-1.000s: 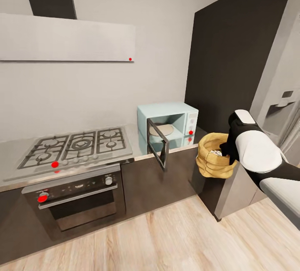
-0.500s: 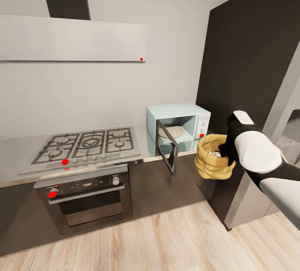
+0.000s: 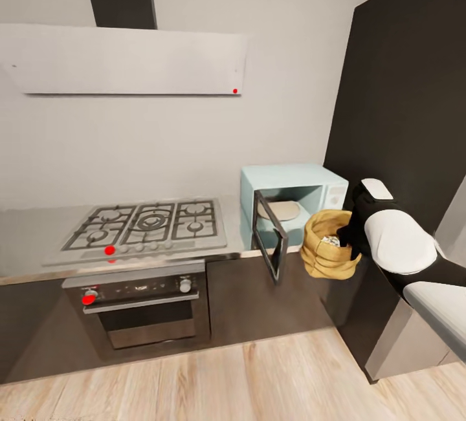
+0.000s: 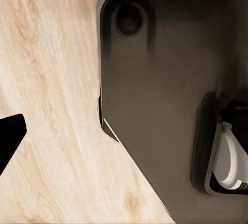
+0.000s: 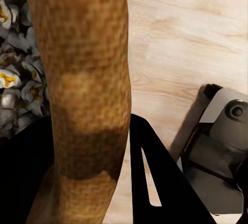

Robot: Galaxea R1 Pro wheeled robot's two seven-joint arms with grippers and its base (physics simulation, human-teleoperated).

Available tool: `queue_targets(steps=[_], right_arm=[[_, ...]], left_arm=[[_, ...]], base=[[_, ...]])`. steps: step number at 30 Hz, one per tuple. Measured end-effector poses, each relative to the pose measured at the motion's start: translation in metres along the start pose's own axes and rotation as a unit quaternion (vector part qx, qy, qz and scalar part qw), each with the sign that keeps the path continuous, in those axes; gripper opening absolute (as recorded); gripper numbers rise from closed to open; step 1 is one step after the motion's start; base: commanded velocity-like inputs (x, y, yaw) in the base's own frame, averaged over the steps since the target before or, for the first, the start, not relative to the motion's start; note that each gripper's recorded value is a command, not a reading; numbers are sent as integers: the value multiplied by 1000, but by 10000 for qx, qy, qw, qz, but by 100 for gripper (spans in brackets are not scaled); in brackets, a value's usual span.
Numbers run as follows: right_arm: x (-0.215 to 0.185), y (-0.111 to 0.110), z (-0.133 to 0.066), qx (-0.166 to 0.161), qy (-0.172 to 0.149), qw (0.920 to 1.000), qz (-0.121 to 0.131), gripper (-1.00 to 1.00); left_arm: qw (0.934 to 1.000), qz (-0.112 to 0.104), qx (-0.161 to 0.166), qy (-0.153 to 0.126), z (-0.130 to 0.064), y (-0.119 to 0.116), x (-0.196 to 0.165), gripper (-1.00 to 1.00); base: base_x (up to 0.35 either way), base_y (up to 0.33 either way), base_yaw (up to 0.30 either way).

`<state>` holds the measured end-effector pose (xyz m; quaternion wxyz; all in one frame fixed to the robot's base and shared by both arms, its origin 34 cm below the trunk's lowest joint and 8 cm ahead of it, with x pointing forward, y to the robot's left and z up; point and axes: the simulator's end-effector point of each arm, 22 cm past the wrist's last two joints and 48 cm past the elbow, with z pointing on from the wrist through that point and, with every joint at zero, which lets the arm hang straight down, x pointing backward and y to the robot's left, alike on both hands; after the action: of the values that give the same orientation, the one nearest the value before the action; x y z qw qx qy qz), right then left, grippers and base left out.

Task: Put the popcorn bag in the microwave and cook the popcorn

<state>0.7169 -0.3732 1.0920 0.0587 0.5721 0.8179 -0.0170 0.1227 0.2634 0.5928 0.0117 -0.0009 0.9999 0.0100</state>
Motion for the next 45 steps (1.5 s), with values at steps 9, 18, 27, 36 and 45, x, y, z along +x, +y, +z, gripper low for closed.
queue_targets(steps=[9,18,27,36,45], right_arm=[[0,0,0,5,2,10000,-2,-100],[0,-1,0,18,2,10000,-9,-100],[0,0,0,18,2,10000,-11,-100],[0,-1,0,17,2,10000,-11,-100],[0,0,0,19,4,10000,-15,-100]], left_arm=[[10000,0,2,2,0,0,0,100],[10000,0,6,4,0,-1,0,100],[10000,0,2,3,0,0,0,100],[10000,0,0,3,0,0,0,100],[10000,-1,9,3,0,-1,0,100]], base=[[118,-271,23],[26,-272,50],[0,-239,180],[0,-101,185],[24,-68,197]])
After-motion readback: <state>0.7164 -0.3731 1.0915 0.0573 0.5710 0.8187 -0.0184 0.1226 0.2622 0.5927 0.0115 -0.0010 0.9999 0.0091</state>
